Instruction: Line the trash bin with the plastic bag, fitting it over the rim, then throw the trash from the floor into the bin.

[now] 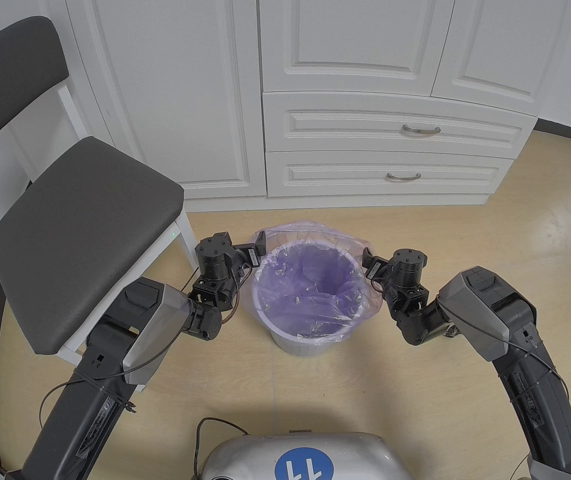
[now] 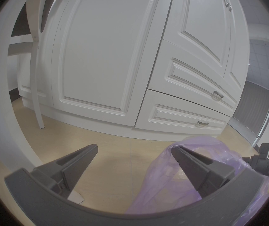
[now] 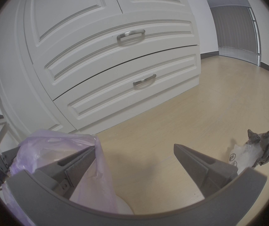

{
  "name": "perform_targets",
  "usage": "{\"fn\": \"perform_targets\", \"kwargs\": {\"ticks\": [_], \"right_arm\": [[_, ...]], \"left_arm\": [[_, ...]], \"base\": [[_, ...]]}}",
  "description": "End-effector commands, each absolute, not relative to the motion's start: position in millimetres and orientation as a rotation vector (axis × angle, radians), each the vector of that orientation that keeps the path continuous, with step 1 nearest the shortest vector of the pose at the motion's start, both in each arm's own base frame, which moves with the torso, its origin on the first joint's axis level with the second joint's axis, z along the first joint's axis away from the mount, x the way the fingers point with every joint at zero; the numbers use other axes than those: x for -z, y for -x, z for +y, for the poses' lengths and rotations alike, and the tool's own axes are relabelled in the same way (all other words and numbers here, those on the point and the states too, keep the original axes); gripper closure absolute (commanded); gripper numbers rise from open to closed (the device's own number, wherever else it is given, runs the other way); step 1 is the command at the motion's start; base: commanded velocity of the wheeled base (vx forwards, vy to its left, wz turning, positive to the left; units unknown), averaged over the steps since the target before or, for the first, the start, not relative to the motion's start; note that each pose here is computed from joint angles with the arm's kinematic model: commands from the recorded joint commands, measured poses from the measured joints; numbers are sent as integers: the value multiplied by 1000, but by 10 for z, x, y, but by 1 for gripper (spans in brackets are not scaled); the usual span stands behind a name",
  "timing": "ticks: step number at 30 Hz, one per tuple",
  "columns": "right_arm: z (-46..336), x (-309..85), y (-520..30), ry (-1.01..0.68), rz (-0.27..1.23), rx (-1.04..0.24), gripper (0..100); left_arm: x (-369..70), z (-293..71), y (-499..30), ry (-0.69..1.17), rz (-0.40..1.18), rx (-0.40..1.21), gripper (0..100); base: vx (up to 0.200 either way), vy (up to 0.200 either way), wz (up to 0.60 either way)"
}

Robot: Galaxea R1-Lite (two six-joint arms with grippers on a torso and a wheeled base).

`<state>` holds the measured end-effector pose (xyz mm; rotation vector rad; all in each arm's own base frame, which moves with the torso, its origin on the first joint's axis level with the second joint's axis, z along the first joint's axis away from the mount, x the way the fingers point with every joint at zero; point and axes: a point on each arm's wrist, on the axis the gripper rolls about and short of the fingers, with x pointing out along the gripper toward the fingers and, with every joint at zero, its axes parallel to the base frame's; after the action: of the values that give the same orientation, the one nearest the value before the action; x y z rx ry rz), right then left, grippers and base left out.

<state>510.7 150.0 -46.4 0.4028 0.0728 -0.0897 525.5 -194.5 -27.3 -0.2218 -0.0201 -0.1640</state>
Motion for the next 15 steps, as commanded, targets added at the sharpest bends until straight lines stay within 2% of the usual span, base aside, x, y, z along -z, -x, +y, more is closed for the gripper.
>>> {"fn": "perform_targets", "kwargs": {"ticks": [1,11,15], "right_arm": [[1511,555,-5095,-395,92,91,0],[1484,591,-5061,-367,168,111,0],[1478,550,-5042,-365,171,111,0]], "left_arm": [[280,-1877,-5279,222,-21,149,0],[83,-1802,-5308,228,-51,126,0],[77,-1824,-5188,210,10,135,0]], "base": [[0,0,0],[0,0,0],[0,0,0]]}}
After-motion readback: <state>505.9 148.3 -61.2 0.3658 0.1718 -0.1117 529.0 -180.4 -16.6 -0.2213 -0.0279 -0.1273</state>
